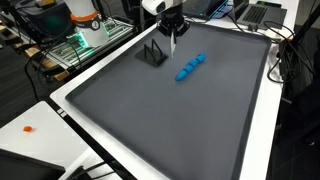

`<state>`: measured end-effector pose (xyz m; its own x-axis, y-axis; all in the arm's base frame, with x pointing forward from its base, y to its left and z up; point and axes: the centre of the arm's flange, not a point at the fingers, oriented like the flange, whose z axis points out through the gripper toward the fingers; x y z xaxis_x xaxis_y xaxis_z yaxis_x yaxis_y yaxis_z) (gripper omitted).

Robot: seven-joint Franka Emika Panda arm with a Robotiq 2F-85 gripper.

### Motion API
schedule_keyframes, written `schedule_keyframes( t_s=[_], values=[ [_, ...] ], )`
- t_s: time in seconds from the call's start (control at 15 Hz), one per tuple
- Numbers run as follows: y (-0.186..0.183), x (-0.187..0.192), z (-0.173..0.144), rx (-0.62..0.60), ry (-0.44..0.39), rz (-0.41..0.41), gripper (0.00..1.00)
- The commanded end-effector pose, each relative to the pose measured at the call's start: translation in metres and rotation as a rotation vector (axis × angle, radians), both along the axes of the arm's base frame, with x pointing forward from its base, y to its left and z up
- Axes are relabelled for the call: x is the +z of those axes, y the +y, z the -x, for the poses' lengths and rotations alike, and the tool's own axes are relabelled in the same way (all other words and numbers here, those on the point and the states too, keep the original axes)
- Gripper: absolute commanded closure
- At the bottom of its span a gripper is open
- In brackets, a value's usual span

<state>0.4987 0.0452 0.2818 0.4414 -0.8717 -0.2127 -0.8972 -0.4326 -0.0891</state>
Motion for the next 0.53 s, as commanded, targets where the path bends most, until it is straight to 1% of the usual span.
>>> schedule_keyframes(
  t_s=[0.0, 0.47],
  values=[
    [-0.004, -0.007, 0.029, -0.126, -0.021, -0.025, 0.99],
    [-0.02, -0.026, 0.051, -0.263, -0.032, -0.066, 0.99]
  ],
)
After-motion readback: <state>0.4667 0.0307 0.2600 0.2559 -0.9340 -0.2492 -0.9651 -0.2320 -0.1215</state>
